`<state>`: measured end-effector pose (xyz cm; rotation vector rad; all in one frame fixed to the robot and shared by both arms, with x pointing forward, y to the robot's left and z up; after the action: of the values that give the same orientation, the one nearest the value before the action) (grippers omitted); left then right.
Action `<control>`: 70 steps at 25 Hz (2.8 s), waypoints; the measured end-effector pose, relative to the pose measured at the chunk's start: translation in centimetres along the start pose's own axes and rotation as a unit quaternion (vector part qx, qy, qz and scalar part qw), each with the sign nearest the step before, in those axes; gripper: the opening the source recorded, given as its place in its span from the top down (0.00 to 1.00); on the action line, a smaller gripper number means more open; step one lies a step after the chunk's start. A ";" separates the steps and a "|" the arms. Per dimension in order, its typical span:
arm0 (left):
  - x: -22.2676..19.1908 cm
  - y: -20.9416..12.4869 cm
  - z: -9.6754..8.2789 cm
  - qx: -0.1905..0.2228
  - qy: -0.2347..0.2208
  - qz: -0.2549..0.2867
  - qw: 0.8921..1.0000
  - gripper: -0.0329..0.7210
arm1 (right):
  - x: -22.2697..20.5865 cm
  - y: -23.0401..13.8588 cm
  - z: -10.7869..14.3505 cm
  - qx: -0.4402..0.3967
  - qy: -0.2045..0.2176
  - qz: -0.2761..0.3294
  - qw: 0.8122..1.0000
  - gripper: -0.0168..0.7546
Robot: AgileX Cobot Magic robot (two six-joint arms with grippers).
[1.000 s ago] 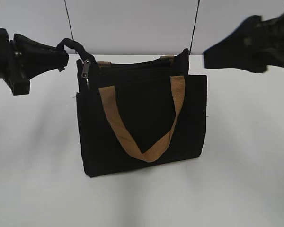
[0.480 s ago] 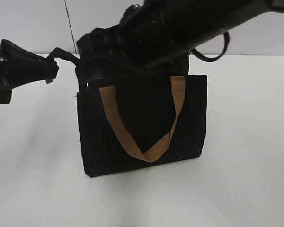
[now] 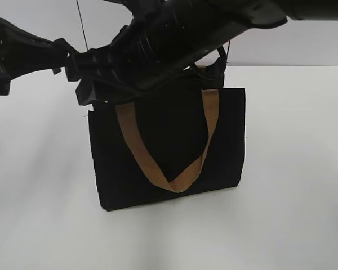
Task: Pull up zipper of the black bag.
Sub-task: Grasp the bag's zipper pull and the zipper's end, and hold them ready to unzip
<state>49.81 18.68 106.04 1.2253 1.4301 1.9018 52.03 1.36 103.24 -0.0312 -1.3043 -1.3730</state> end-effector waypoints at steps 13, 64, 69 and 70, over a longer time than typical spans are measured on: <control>0.0 0.3 -0.2 0.000 -0.009 -0.006 1.000 0.94 | -1.6 0.1 -1.7 -0.006 -0.050 -0.017 0.999 0.99; 0.4 -4.6 2.3 0.257 0.074 0.042 0.963 0.94 | 0.0 1.6 -5.9 0.103 0.004 0.056 0.993 1.00; 0.4 -4.7 2.2 0.258 0.071 0.043 0.963 0.94 | 1.5 0.9 -8.8 0.098 -0.028 0.111 0.989 1.00; 0.4 -4.7 2.2 0.258 0.072 0.043 0.963 0.94 | 1.8 0.8 -9.4 0.097 -0.035 0.118 0.988 1.00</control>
<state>50.80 21.81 102.02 1.4114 2.0720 1.7569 58.04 -5.97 101.46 -0.0989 -1.4381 -1.0483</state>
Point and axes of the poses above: a point on each arm's last joint axis where the gripper is mounted, x pointing back along that axis away from the gripper, z along the wrist's bending axis when the last joint is at zero, y = z × x, the point moved 3 cm from there along -x, pointing out along that axis toward the gripper, and after that the axes turned 3 degrees about x, right-handed, at the moved point
